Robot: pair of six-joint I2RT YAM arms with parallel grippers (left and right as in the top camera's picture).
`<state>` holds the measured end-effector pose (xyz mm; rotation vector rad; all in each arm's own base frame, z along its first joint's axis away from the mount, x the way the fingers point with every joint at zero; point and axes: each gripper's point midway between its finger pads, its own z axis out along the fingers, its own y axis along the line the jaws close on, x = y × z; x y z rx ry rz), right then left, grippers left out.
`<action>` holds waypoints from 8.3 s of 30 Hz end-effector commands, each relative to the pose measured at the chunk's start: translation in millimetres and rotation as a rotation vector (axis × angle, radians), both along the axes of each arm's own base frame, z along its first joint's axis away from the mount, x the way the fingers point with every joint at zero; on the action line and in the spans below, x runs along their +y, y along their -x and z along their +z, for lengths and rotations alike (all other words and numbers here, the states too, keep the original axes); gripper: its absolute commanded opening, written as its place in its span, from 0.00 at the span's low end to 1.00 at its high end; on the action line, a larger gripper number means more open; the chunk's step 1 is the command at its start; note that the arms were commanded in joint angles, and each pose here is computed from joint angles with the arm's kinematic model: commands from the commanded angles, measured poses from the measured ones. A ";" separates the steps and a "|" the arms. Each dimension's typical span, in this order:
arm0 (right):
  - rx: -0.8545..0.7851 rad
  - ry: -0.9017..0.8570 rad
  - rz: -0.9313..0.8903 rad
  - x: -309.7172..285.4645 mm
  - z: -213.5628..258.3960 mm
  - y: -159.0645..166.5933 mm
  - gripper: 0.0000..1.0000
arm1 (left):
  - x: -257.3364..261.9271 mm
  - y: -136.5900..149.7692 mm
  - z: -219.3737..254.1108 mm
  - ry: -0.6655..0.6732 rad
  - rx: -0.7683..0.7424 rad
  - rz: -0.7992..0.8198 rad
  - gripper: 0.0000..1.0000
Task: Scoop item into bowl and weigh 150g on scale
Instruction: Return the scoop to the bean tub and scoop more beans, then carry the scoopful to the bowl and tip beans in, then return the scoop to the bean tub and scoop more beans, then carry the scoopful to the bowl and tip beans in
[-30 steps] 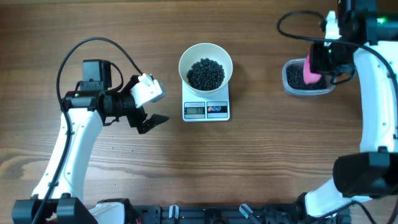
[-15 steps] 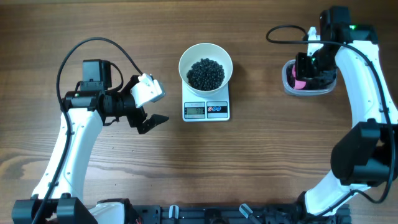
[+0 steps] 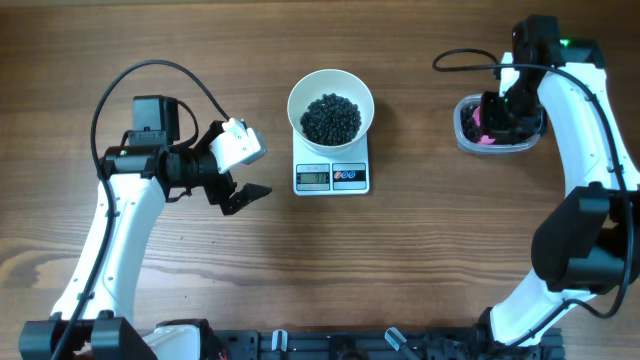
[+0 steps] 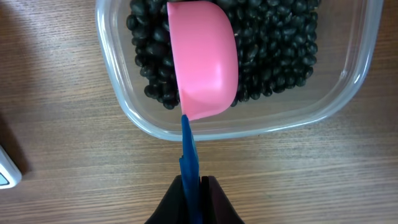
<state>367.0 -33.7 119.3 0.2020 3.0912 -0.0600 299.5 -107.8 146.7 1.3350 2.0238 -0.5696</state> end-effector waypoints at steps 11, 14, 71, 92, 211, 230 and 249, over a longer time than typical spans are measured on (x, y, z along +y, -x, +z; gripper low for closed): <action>-0.106 0.079 -0.083 -25.8 49.5 -27.9 0.04 | 0.2 -1.4 1.1 0.006 0.003 0.005 1.00; -0.098 0.117 -0.105 -39.4 49.1 -25.0 0.04 | 0.2 -1.4 1.1 0.006 0.003 0.005 1.00; -0.237 -0.755 -0.054 -31.2 39.6 3.9 0.04 | 0.2 -1.4 1.1 0.006 0.003 0.005 1.00; -0.250 -1.078 0.225 137.2 93.6 -27.3 0.04 | 0.2 -1.4 1.2 0.006 0.003 0.005 1.00; 0.003 -0.541 0.161 -16.3 8.6 -15.2 0.04 | 0.2 -1.4 1.1 0.006 0.003 0.005 1.00; -0.194 -0.761 0.031 -57.0 35.0 -15.6 0.04 | 0.2 -1.4 1.1 0.006 0.003 0.005 1.00; -0.306 -1.030 0.285 86.0 115.1 -32.2 0.04 | 0.2 -1.4 1.1 0.006 0.003 0.005 1.00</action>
